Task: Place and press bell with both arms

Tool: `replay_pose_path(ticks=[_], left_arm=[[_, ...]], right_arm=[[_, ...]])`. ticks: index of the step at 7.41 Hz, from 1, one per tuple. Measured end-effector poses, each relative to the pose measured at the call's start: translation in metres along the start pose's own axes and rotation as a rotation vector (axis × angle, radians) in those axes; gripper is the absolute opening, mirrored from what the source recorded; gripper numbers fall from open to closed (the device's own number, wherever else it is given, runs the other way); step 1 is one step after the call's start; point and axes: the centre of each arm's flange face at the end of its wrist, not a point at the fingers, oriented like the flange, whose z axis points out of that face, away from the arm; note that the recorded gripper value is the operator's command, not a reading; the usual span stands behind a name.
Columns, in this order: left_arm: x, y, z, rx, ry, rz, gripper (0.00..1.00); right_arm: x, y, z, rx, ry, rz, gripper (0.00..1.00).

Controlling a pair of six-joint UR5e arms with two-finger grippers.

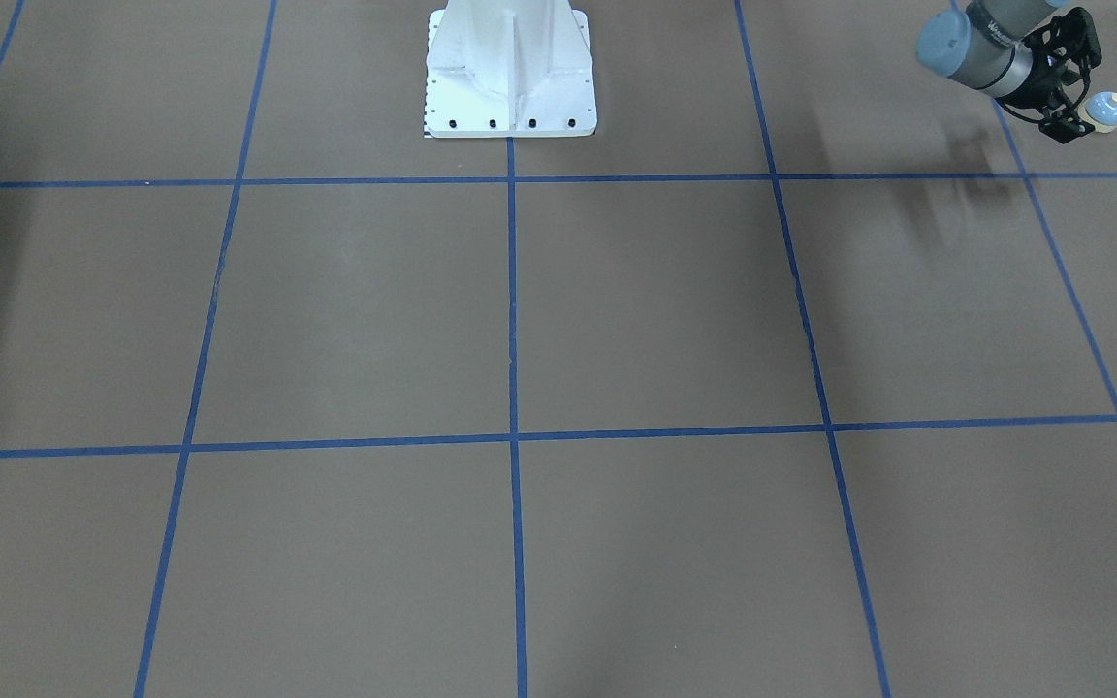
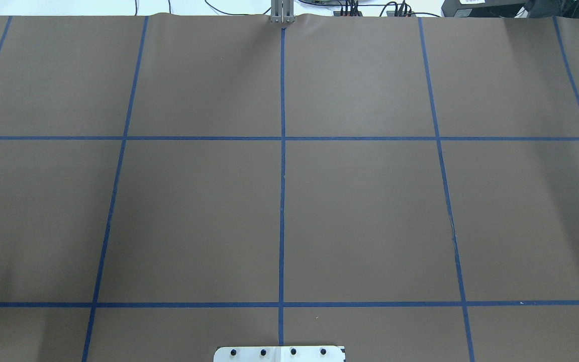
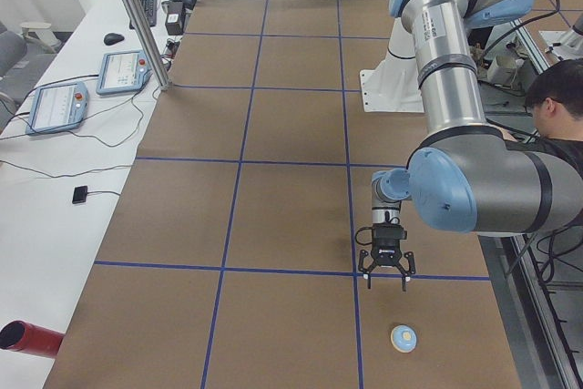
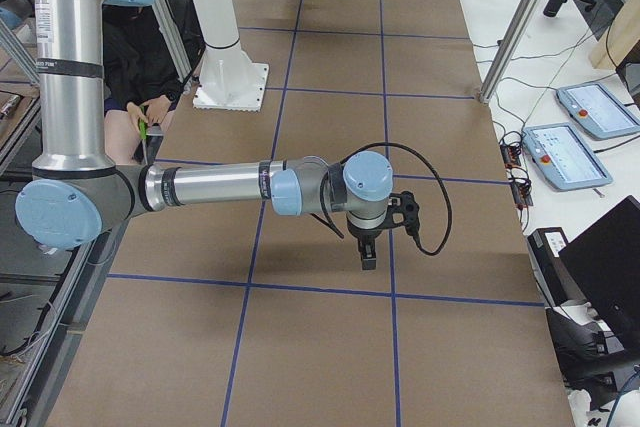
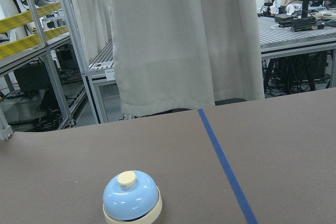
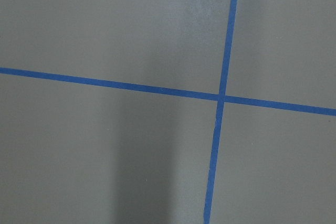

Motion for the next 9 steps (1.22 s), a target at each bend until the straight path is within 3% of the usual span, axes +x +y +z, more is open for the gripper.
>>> replay_pose_path(ticks=[3,9], left_arm=[[-0.006,0.009,0.043,-0.002,0.006,-0.019,1.00],[-0.039,0.027,0.071,0.002,-0.026,-0.030,1.00]], right_arm=[[-0.005,0.000,-0.002,0.005,-0.022,-0.006,1.00],[-0.013,0.000,-0.009,0.019,-0.028,-0.021,1.00]])
